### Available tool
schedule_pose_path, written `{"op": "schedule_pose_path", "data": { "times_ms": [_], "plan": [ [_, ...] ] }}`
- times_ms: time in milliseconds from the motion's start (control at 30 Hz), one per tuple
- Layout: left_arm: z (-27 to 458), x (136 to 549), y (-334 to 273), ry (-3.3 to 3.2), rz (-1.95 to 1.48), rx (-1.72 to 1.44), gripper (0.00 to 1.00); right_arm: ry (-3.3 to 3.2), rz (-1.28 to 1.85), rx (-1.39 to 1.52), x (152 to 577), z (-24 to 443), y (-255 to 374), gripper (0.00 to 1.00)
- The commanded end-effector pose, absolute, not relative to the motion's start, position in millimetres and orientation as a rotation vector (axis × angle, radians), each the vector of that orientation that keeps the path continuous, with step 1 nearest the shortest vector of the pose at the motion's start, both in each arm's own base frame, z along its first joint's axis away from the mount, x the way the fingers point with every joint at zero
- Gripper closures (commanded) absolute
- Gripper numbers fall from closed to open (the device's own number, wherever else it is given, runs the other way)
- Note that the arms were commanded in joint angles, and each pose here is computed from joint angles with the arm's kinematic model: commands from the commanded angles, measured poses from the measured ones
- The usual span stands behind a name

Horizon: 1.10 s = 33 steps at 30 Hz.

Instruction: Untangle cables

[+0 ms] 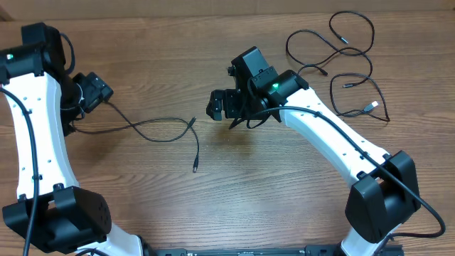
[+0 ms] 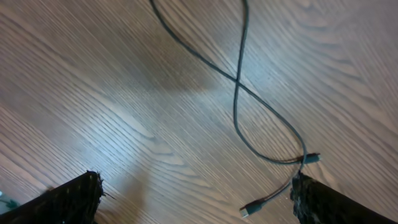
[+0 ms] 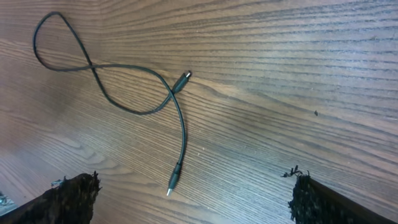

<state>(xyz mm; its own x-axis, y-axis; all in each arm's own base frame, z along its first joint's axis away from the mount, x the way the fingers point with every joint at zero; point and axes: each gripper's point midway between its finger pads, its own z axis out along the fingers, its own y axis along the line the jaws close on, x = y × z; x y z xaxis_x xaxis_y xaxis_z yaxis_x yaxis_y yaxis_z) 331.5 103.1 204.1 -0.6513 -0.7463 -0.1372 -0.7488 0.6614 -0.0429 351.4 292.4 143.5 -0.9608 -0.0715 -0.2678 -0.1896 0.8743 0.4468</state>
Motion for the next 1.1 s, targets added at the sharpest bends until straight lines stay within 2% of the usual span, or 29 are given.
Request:
{"op": "schedule_pose_path", "data": {
  "times_ms": [0, 567, 633, 733, 800, 933, 1067],
  "plan": [
    [193.9, 328.7, 103.9, 2.742, 0.025, -1.283, 0.00, 2.799, 0.696, -0.211, 350.7, 140.6, 295.8, 0.00],
    [193.8, 330.1, 104.1, 2.738, 0.023, -1.281, 0.00, 2.730, 0.716, -0.318, 354.6, 143.6, 311.8, 0.00],
    [193.8, 330.2, 104.1, 2.738, 0.023, -1.281, 0.00, 2.730, 0.717, -0.336, 353.3, 139.9, 316.7, 0.05],
    [193.8, 330.2, 104.1, 2.738, 0.023, -1.281, 0.00, 2.736, 0.717, -0.360, 353.3, 128.8, 324.9, 0.19],
    [193.8, 330.2, 104.1, 2.738, 0.023, -1.281, 0.00, 2.745, 0.714, -0.377, 353.1, 119.0, 330.3, 0.24],
    [193.8, 330.3, 103.8, 2.738, 0.022, -1.280, 0.00, 2.753, 0.698, -0.458, 350.5, 97.1, 342.3, 0.45],
    [193.7, 330.3, 103.8, 2.739, 0.023, -1.280, 0.00, 2.748, 0.678, -0.585, 342.0, 78.7, 354.8, 0.50]
  ]
}}
